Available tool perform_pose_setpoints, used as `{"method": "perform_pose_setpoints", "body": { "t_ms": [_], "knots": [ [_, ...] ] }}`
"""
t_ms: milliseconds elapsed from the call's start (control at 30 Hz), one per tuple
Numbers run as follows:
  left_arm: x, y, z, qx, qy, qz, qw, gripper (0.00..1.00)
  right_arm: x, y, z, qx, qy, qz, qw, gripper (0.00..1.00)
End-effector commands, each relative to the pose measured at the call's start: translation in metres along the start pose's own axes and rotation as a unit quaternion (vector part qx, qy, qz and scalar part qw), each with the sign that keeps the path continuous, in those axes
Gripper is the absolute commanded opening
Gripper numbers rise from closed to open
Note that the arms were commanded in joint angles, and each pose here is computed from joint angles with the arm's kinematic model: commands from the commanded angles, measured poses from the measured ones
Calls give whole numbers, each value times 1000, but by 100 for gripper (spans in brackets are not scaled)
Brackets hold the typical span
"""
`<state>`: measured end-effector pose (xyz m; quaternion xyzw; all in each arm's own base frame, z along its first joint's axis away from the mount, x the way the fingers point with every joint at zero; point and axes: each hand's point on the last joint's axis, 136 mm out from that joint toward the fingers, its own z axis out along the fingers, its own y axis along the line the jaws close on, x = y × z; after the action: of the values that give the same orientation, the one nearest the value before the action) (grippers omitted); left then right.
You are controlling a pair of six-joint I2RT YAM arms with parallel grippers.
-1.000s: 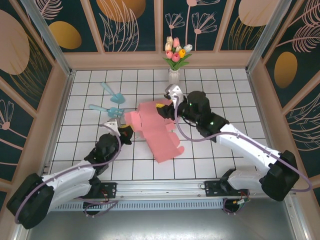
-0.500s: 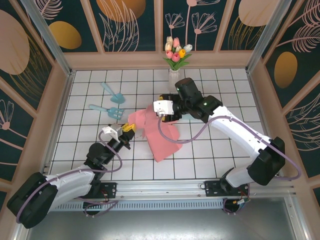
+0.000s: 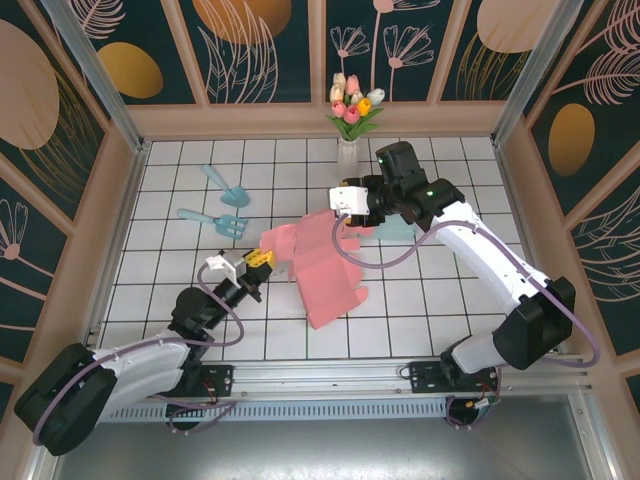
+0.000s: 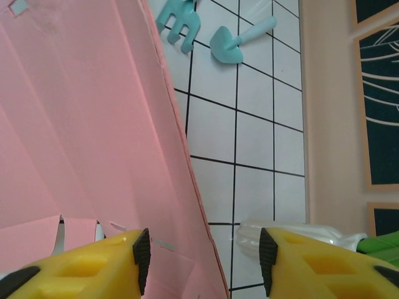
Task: Fold the paper box
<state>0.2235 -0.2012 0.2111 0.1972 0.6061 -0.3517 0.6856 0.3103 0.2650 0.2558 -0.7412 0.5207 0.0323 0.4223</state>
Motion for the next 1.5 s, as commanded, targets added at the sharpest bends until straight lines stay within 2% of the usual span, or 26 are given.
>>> {"method": "perform_pose_setpoints", "body": {
  "t_ms": [0,67,667,833,1167,1300,1367,1433,1467],
  "knots": [
    [-10,-6,-1,14,-22,5,1000,0,-7,5,-3,-20,-21,-8,1000,41],
    [-10,-6,-1,13,-21,4,1000,0,-8,7,-2,-25,-24,-6,999,38],
    [-9,-11,-2,29,-19,1,999,0,14,11,6,-55,-6,24,998,33],
    [-8,-7,1,16,-15,-1,1000,0,9,12,1,-55,-18,24,998,16],
    [-7,-8,3,21,-9,-5,1000,0,1,16,1,-54,-41,24,997,20],
    [-7,-8,2,20,-9,-7,1000,0,1,17,1,-58,-38,26,997,18],
    [-7,-7,3,17,-9,-6,1000,0,0,17,0,-59,-38,27,997,12],
    [-5,-4,6,10,-1,-9,1000,0,0,18,0,-62,-37,30,997,0],
    [-2,0,9,-1,9,-12,1000,0,1,18,-1,-61,-33,32,997,0]
  ]
}}
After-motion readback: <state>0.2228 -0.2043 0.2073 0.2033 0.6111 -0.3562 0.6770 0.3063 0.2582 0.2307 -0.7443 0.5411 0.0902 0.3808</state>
